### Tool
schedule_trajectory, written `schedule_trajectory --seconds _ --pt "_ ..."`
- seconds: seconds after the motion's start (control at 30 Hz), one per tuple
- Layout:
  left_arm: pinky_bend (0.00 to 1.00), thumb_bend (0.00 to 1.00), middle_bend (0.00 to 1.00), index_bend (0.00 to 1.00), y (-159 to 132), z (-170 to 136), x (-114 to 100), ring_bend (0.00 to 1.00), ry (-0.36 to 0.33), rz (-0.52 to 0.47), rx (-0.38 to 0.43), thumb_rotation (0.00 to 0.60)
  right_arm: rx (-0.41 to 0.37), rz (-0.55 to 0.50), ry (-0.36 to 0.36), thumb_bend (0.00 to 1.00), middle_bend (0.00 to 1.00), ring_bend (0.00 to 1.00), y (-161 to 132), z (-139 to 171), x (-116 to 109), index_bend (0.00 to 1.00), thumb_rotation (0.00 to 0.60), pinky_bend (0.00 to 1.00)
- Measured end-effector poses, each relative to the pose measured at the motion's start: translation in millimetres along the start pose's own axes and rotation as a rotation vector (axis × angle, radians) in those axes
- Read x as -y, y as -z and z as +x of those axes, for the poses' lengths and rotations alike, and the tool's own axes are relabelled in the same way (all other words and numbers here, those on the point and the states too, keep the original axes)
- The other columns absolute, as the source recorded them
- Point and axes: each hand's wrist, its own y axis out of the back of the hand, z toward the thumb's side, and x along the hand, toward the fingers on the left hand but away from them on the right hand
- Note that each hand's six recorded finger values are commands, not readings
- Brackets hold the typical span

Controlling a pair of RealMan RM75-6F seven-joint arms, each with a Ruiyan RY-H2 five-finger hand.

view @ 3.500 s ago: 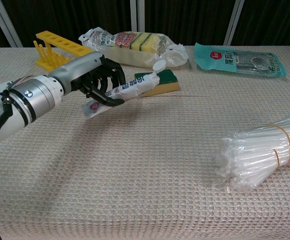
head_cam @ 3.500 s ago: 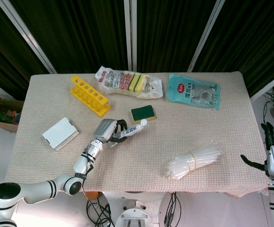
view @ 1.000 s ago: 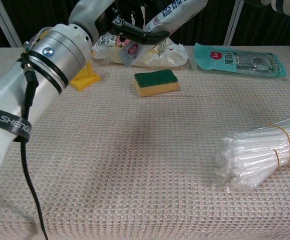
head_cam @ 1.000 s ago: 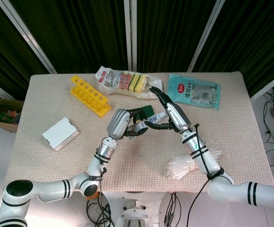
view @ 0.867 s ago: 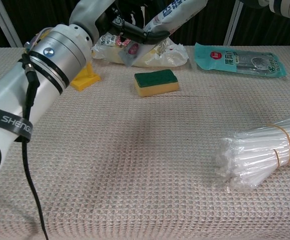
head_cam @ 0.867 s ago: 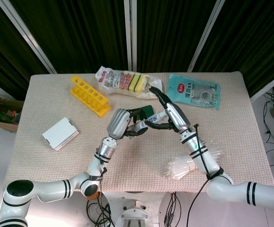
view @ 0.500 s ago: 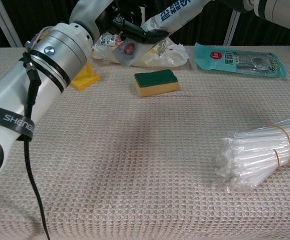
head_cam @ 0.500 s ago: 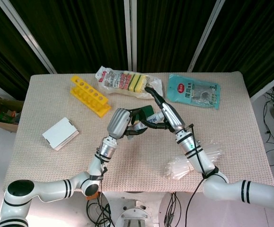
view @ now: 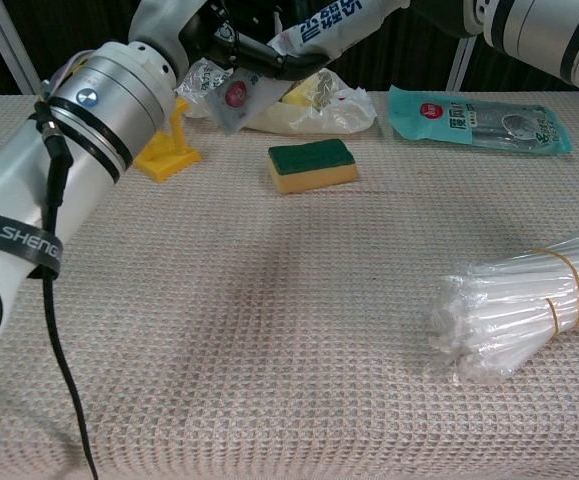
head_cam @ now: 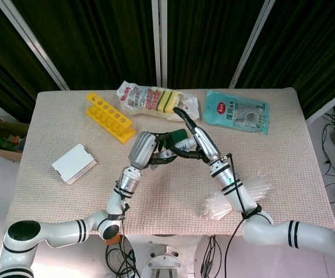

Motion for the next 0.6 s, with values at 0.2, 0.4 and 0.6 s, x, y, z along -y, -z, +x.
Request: schedule_trajectory --seconds 0.2,0.4,0.6 --pt "0.8 0.42 0.89 0.82 -3 0 4 0.76 0.008 -0.008 0.006 0.6 -0.019 -0.07 0.011 0.0 0.0 0.0 -2 -4 6 0.0 0.212 0.0" --pt "0.8 0.42 0.89 0.82 -4 1 6 0.76 0.011 -0.01 0.009 0.6 -0.032 -0.095 -0.005 0.0 0.0 0.0 -1 -9 19 0.0 0.213 0.0" --pt "0.8 0.42 0.89 0.82 -3 -1 4 0.77 0.016 0.009 0.008 0.6 -0.042 -0.091 -0.009 0.0 0.0 0.0 -4 -11 22 0.0 0.213 0.0"
